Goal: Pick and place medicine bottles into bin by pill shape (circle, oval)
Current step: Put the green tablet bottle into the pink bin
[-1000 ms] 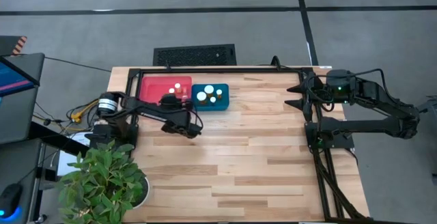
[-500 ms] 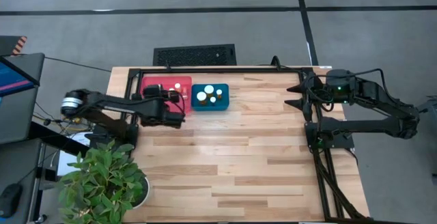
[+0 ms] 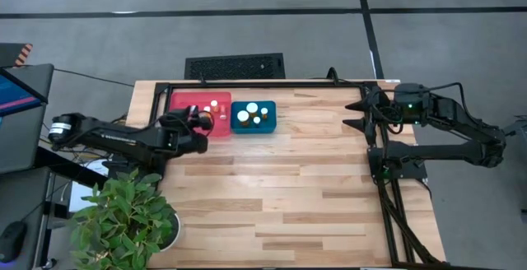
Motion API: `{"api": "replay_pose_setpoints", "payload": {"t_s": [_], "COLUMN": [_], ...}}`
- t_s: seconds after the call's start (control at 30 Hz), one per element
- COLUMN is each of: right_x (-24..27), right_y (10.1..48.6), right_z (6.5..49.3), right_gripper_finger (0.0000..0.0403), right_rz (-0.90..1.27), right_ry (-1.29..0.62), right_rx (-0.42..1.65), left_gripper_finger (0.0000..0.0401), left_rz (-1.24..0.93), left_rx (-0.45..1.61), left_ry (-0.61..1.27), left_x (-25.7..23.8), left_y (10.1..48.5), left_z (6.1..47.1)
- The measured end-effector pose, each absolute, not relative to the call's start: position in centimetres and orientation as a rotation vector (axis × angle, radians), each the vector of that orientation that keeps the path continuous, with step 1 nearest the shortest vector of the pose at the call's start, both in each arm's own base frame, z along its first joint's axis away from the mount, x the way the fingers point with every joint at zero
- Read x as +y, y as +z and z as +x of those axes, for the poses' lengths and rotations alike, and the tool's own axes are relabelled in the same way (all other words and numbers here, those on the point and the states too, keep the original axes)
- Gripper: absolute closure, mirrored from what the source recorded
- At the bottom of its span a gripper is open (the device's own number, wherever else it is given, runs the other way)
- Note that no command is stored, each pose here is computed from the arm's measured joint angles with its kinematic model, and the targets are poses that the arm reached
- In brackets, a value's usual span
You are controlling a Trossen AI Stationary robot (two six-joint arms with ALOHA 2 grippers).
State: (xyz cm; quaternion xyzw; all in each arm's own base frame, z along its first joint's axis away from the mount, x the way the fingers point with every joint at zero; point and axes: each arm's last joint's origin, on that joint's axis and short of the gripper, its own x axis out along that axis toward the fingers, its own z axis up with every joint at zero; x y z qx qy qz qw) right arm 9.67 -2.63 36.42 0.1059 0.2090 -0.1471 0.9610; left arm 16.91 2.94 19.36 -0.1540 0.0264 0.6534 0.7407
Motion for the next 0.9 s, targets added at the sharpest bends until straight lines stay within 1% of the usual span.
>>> {"api": "replay_pose_setpoints", "payload": {"t_s": [0.13, 0.43, 0.73, 0.9], "right_x": [-2.6, -2.6, -2.7, -2.7], "right_y": [36.4, 36.4, 36.3, 36.3], "right_z": [9.7, 9.7, 9.9, 9.8], "right_gripper_finger": [0.0127, 0.0127, 0.0127, 0.0127], "right_rz": [0.215, 0.229, 0.232, 0.232], "right_ry": [-0.298, -0.302, -0.303, -0.303], "right_rx": [0.424, 0.423, 0.431, 0.433], "left_gripper_finger": [0.0295, 0.0295, 0.0295, 0.0295], "left_rz": [-0.254, -0.145, -0.172, -0.206], "left_rx": [0.146, 0.291, 0.332, 0.323], "left_ry": [1.416, 1.503, 1.562, 1.603], "left_x": [3.2, 4.6, 5.6, 6.4], "left_y": [17.9, 15.6, 12.6, 11.4], "left_z": [17.1, 17.4, 18.5, 18.8]}}
